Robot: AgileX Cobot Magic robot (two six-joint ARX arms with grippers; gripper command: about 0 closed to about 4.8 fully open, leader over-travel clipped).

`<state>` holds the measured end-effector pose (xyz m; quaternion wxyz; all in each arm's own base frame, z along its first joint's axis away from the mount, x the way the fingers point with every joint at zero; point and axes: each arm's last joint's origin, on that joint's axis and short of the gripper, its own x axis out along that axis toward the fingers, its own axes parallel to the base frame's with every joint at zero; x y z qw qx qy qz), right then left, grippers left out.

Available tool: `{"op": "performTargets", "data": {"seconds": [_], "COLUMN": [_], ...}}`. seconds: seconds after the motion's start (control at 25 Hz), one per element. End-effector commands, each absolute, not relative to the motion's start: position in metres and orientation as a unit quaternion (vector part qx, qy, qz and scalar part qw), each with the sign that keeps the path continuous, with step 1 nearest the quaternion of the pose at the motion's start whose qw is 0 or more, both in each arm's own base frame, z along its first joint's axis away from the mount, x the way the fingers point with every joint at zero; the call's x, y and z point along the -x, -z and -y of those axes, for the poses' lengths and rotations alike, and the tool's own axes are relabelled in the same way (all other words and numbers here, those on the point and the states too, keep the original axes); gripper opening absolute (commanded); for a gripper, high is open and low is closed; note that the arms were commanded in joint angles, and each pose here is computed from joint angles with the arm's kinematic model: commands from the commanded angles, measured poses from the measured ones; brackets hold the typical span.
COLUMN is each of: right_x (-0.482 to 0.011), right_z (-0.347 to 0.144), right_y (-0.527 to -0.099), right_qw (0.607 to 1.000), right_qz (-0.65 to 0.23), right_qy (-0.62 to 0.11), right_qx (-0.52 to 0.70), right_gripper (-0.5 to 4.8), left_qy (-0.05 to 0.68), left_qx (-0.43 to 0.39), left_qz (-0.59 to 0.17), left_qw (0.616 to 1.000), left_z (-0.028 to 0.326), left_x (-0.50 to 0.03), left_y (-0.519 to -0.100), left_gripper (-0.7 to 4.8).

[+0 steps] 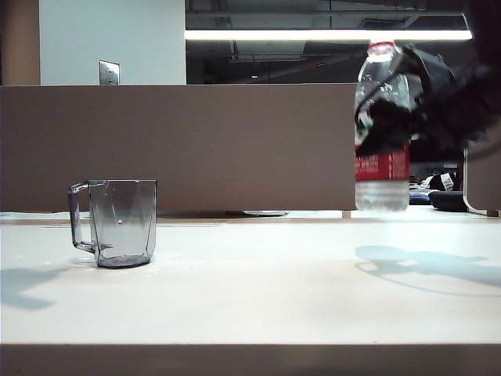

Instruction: Pick up the mineral water bottle on the table and pour water into the mug until it's half full.

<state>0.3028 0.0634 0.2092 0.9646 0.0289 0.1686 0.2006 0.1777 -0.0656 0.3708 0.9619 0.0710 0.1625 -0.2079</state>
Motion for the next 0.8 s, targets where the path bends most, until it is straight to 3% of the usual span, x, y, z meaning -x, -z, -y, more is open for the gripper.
{"op": "performTargets", "data": {"seconds": [0.04, 0.28, 0.6, 0.8], "right_x": [-0.312, -0.317, -0.307, -0.307], "right_z": [-0.072, -0.105, -0.148, -0.192], "right_y": [-0.238, -0.293, -0.319, -0.318], "right_qw": [0.952, 0.944, 0.925, 0.894], "right_qz": [-0.219, -0.208, -0.2, -0.217], "right_qy": [-0.214, -0.196, -0.187, -0.191], "right_qx": [0.0, 0.168, 0.265, 0.342], "right_gripper": [3.14, 3.14, 3.14, 3.14], "left_qy": [0.207, 0.206, 0.21, 0.232], "left_qx": [-0.085, -0.133, -0.13, -0.128], "left_qz": [-0.163, -0.2, -0.177, -0.21], "left_qw": [0.961, 0.949, 0.953, 0.941], "left_z": [0.064, 0.06, 0.058, 0.059], "left_x": [-0.175, -0.165, -0.159, -0.157], "left_y": [-0.376, -0.385, -0.4, -0.396], "left_gripper": [-0.05, -0.05, -0.05, -0.05]}}
